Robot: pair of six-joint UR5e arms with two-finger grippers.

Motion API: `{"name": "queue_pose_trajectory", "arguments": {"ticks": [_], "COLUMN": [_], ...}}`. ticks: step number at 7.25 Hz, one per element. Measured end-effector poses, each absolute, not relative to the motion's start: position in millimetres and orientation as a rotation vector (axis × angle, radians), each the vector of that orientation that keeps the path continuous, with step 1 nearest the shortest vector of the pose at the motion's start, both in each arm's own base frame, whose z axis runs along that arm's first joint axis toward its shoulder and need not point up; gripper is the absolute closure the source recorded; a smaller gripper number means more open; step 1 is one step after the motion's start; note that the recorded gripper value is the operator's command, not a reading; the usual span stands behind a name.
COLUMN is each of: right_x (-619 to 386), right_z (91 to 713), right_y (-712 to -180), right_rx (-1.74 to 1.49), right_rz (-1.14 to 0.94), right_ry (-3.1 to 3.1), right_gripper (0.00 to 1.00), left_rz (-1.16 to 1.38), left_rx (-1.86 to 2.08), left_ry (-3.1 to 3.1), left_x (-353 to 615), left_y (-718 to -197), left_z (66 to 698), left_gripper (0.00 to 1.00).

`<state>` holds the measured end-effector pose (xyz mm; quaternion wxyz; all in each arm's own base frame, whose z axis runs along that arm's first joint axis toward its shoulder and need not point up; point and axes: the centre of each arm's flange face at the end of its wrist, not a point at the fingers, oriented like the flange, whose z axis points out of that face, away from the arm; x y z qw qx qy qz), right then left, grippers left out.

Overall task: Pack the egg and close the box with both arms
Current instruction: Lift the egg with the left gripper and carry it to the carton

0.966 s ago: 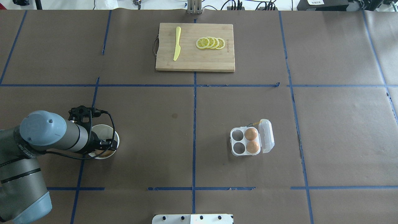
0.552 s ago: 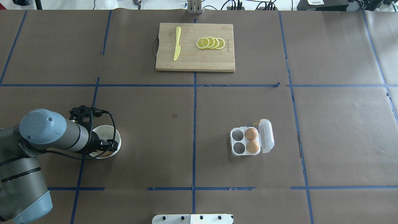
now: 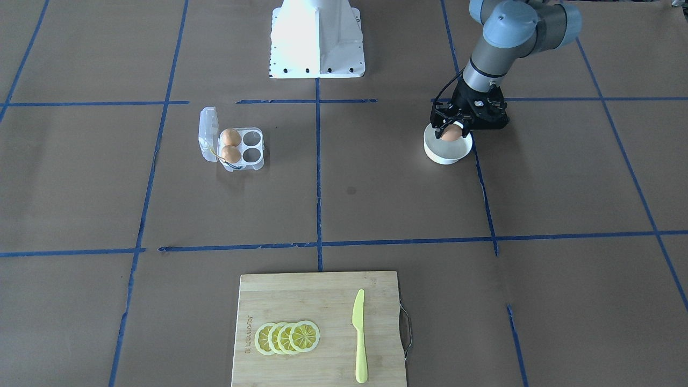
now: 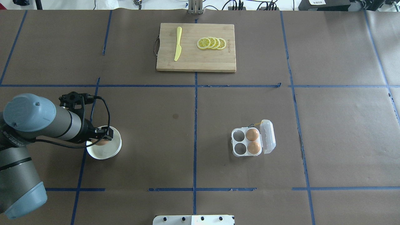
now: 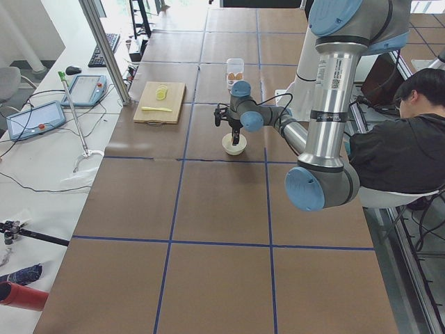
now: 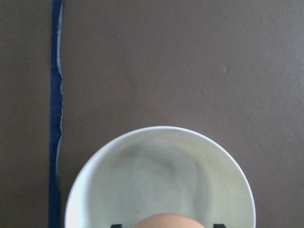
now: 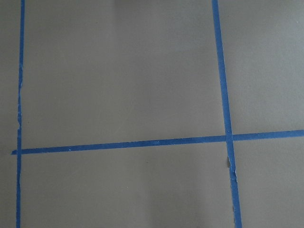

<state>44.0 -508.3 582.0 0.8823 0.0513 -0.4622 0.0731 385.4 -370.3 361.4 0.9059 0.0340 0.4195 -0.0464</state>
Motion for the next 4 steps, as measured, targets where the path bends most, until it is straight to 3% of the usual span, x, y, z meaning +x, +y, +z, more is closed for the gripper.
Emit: {"name": "queue_pose_trajectory", "arguments": {"ticks": [4], "right_x": [43.9], "right_z": [577.4], "right_y": [-508.1], "right_rx": [0.109], "right_rz": [0.158], "right_ry": [-0.971], "right_gripper": [0.0], "left_rz": [-0.257], "left_rx": [0.107], "left_ry": [1.106], "left_x": [407.4], "left_y": [-410.9], "left_z": [224.6], "left_gripper": [1.0]}}
